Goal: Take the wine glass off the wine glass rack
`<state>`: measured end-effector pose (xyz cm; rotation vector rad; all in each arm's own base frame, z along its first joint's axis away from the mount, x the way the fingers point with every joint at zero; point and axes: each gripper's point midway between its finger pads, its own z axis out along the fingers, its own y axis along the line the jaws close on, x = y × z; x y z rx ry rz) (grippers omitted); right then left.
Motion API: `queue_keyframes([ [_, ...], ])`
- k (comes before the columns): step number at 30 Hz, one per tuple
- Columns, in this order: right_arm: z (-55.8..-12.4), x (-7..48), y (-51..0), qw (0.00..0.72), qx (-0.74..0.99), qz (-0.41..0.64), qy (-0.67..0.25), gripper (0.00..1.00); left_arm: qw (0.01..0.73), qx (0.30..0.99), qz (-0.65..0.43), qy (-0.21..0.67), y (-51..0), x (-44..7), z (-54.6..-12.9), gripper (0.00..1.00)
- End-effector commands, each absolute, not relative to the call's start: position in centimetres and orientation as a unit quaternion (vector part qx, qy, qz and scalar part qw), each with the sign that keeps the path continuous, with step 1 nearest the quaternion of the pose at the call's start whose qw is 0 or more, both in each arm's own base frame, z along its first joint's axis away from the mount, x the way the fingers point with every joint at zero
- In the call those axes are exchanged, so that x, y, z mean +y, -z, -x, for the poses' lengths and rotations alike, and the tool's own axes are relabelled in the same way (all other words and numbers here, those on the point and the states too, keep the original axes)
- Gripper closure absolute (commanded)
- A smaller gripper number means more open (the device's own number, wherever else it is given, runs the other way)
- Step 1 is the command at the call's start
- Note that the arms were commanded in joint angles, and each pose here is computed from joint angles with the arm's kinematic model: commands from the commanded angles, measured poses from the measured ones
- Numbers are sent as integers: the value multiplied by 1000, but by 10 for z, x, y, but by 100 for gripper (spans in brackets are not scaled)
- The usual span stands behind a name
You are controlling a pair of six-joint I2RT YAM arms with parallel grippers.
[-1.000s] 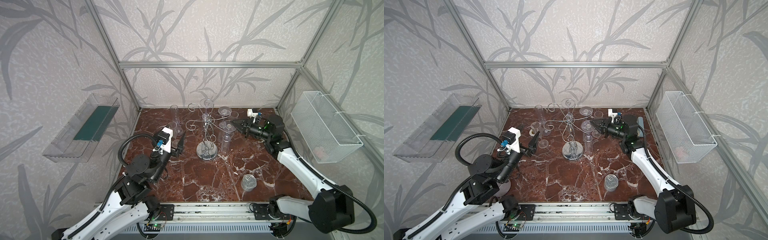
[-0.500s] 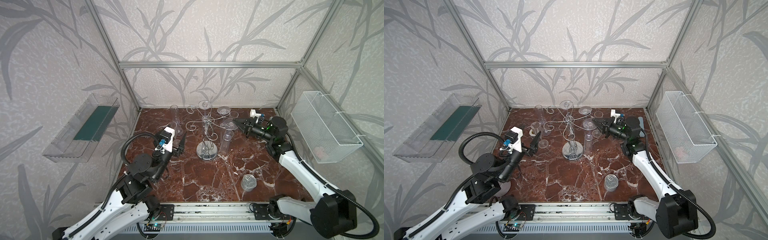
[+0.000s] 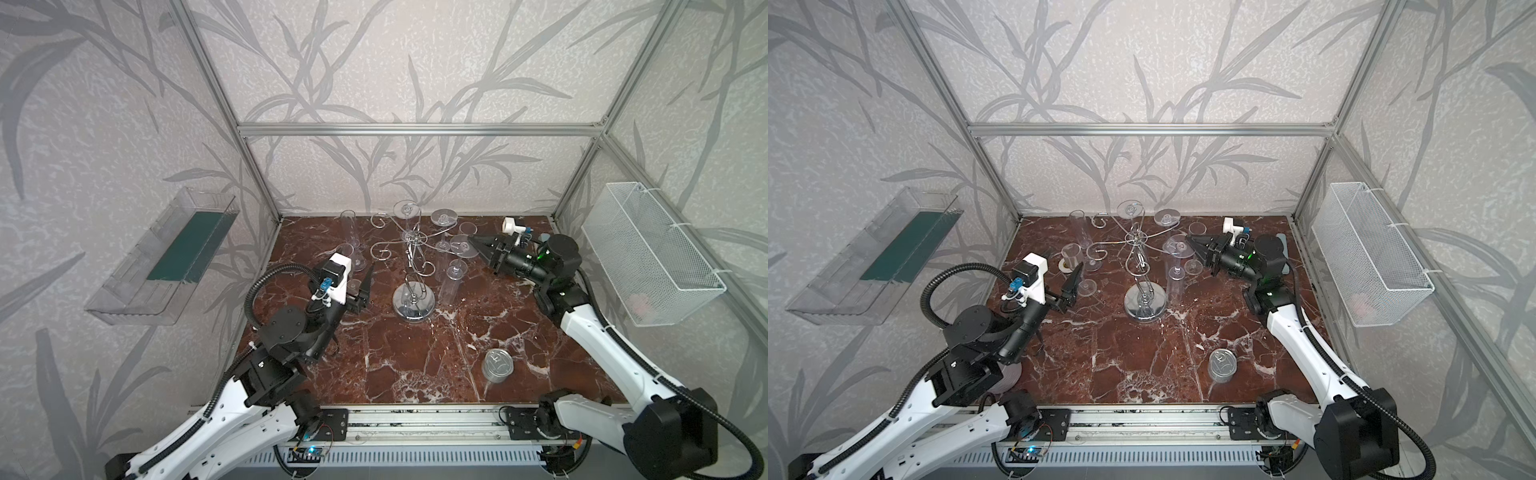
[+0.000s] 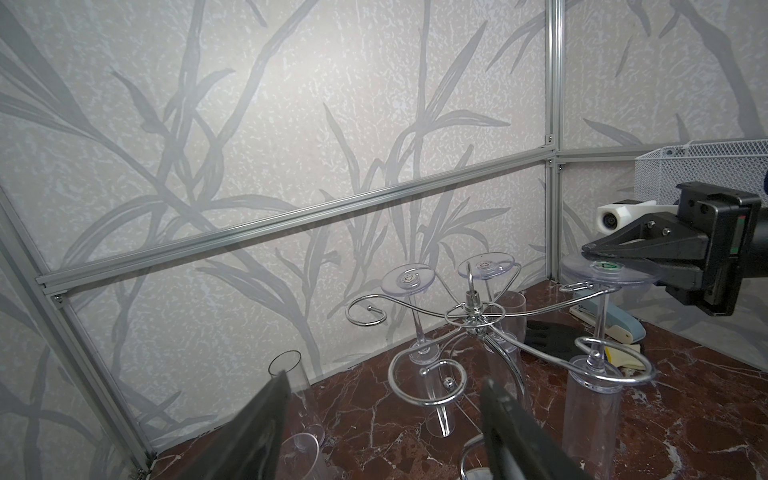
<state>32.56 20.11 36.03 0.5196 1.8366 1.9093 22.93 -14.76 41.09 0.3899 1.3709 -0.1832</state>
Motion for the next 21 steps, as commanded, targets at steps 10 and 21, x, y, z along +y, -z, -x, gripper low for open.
queue_keyframes([
  [10, -308, 206, -398, 233, 647, -159, -708, 100, 757, 625, -166, 94, -415, -145, -228, 26],
  [21, -319, 230, -404, 221, 647, -148, -715, 100, 758, 625, -162, 89, -415, -138, -225, 26],
])
